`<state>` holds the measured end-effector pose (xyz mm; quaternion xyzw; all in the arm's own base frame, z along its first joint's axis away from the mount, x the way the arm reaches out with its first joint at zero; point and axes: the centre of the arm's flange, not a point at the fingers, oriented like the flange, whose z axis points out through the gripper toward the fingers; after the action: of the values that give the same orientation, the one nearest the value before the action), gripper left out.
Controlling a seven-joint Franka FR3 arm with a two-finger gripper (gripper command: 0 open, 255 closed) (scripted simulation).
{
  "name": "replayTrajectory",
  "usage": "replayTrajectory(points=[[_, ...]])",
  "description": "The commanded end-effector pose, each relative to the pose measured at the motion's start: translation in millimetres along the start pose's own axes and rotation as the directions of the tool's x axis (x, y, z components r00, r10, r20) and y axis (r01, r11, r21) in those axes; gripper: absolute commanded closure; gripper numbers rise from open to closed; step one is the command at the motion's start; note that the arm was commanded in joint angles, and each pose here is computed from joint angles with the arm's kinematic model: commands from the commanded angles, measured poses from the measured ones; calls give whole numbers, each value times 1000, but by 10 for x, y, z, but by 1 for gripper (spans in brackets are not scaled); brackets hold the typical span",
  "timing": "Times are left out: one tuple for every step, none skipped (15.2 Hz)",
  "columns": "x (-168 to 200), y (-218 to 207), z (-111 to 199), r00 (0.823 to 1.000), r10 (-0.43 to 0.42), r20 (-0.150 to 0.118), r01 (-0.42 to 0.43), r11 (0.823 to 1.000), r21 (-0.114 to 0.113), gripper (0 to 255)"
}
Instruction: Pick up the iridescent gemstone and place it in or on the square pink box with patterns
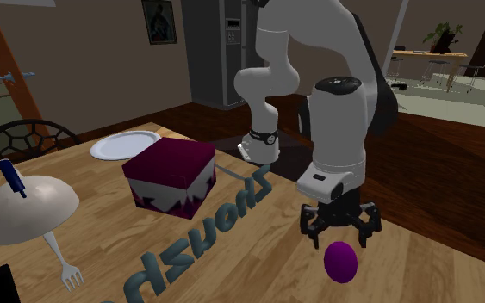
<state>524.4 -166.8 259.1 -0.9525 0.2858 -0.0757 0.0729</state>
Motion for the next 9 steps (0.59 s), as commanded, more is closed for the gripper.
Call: replayTrajectory(points=[[18,0,98,1000,5,-1,-5,1000,7,0],[18,0,151,1000,5,-1,-5,1000,7,0],[18,-1,204,1000,5,-1,-5,1000,7,0],[18,-1,257,1000,5,-1,-5,1000,7,0],[18,-1,287,1000,5,-1,-5,1000,7,0],[18,-1,287,1000,5,-1,-5,1000,7,0],[18,-1,287,1000,5,-1,-5,1000,7,0],[18,-1,287,1000,5,-1,-5,1000,7,0],[18,-1,287,1000,5,-1,-5,1000,7,0]])
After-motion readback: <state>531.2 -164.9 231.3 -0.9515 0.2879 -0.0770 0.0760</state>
